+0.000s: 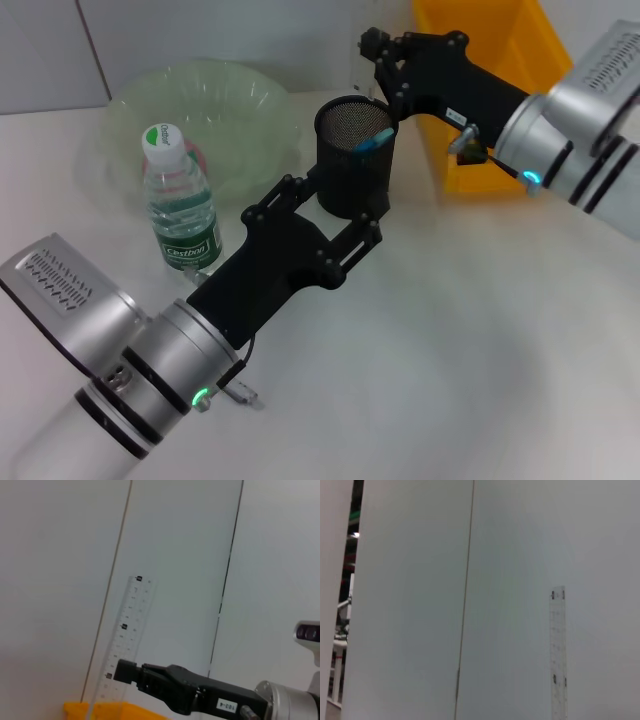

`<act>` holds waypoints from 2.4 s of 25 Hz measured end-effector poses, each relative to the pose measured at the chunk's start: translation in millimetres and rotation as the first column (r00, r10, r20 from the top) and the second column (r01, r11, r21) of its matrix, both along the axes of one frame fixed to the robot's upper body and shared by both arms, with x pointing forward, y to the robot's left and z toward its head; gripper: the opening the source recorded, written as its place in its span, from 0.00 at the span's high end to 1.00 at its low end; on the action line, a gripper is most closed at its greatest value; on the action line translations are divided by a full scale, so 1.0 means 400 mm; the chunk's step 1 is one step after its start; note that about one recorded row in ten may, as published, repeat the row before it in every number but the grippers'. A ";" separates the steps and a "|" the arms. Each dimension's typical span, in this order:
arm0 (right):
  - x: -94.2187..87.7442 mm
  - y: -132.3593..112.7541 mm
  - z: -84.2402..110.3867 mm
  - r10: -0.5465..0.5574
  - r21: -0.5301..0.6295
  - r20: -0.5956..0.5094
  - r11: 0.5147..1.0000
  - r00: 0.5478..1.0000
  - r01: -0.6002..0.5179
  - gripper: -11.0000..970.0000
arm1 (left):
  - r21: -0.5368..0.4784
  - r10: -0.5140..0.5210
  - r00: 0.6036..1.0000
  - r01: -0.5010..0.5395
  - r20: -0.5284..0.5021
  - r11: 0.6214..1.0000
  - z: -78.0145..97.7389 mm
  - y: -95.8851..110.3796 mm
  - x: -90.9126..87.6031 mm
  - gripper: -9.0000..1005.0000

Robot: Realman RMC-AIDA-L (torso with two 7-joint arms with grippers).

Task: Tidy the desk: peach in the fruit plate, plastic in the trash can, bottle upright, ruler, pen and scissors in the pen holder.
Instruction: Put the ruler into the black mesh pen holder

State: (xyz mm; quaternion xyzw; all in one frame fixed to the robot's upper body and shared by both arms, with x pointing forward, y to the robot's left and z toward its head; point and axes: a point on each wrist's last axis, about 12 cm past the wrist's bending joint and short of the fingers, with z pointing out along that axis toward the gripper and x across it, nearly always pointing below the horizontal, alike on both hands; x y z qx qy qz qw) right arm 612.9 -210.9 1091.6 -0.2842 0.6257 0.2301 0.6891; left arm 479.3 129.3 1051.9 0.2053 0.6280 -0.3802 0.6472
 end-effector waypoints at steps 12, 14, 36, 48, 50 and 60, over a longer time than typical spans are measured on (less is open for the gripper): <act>0.026 0.029 -0.023 -0.035 -0.075 -0.084 0.997 0.996 0.029 0.98 | -0.004 0.001 1.000 -0.001 -0.017 1.000 -0.005 0.004 0.000 0.30; 0.027 0.032 -0.028 -0.042 -0.082 -0.097 0.996 0.994 0.034 0.98 | -0.004 0.001 1.000 -0.001 -0.017 1.000 -0.005 0.004 0.000 0.30; 0.036 0.027 -0.040 -0.084 -0.115 -0.129 0.991 0.988 0.070 0.98 | -0.007 0.003 1.000 -0.003 -0.013 1.000 -0.001 0.002 0.005 0.29; 0.039 0.026 -0.042 -0.092 -0.128 -0.135 0.989 0.987 0.074 0.98 | -0.008 0.004 1.000 -0.004 -0.008 1.000 0.002 0.002 0.009 0.29; 0.040 0.026 -0.042 -0.094 -0.132 -0.138 0.988 0.986 0.076 0.98 | -0.009 0.003 1.000 -0.003 -0.008 1.000 0.002 0.001 0.009 0.29; 0.040 0.026 -0.043 -0.094 -0.130 -0.142 0.989 0.985 0.076 0.82 | -0.011 0.006 1.000 -0.007 -0.009 1.000 0.003 0.001 0.009 0.29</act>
